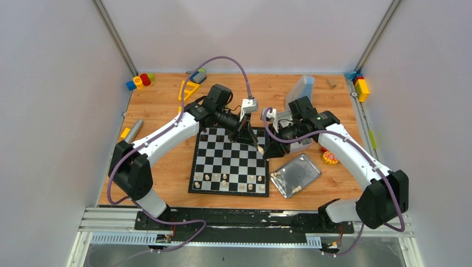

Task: Set up the chess pieces on the board
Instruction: Pick up the chess piece from the storage box.

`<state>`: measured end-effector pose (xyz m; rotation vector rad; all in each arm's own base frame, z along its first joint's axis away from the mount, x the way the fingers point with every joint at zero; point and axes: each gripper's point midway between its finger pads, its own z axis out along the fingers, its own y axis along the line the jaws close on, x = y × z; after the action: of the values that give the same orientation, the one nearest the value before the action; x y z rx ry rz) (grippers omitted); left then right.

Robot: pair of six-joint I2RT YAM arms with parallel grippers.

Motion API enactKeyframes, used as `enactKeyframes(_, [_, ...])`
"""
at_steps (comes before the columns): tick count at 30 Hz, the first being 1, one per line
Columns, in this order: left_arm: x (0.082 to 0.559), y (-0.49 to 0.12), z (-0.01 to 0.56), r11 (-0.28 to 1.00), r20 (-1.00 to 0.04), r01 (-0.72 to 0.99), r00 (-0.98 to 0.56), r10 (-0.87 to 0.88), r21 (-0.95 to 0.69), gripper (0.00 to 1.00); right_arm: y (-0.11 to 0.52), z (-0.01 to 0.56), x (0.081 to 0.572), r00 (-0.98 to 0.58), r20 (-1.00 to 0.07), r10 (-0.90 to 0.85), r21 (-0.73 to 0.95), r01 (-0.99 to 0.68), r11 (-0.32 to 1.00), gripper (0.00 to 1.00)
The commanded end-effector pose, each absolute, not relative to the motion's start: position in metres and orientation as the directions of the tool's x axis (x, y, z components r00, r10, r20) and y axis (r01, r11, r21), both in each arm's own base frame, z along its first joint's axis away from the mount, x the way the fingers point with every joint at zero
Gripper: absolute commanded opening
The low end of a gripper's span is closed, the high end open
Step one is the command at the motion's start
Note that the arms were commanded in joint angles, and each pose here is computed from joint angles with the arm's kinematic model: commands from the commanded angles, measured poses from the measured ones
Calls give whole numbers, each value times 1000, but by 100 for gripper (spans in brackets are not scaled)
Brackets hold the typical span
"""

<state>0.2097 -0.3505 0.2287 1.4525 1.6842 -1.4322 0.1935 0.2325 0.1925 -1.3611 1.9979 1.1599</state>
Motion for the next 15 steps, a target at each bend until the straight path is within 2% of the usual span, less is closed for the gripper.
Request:
enactKeyframes(1, [206,-354,252,-161,-893,927,-263,366,-339,0,236,204,200,-362,-783,-505,330,-931,156,6])
enactKeyframes(10, [198,-319,260,-83,-902,979,-135,411,-185,0,203,180,204,-401,-756,-518,302,-915,267,3])
enactKeyframes(15, [190,-294,242,-35,-862,990,-103,497,-138,0,184,177,205,-429,-764,-481,299,-897,325,2])
